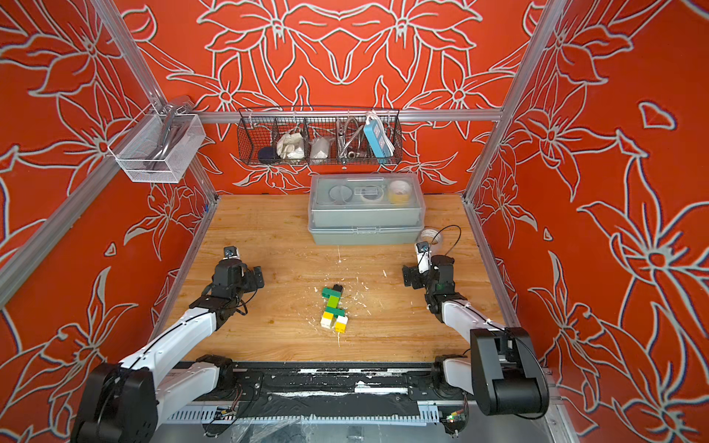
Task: Assemble a giraffe with lego
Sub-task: Reset both arms
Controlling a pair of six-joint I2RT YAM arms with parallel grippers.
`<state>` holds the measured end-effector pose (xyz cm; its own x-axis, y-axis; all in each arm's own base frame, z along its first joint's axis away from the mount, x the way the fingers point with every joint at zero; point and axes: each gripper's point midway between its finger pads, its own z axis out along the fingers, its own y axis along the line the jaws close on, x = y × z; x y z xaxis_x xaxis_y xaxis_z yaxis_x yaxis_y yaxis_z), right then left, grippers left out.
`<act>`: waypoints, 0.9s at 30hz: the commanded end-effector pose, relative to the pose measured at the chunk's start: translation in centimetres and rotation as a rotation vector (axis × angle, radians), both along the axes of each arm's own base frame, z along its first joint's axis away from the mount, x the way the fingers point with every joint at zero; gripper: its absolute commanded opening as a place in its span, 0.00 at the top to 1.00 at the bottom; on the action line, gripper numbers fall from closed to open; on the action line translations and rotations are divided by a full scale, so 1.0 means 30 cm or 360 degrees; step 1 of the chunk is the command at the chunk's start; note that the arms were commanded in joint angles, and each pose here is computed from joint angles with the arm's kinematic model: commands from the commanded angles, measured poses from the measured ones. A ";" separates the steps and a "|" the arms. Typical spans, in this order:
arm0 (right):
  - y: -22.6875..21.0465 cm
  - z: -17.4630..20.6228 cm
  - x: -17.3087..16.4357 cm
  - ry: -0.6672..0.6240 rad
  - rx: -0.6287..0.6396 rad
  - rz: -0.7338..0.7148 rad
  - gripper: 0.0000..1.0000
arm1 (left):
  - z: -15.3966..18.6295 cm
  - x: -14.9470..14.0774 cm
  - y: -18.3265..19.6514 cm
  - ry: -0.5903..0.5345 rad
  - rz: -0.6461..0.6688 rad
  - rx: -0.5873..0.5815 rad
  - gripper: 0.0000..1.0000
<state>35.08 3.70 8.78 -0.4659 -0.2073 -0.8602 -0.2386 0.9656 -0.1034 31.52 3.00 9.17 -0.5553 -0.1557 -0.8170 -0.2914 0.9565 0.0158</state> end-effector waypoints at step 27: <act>-0.118 0.017 0.076 -0.0210 0.0031 -0.0272 0.00 | -0.022 0.163 -0.011 -0.0341 -0.0179 0.0030 0.00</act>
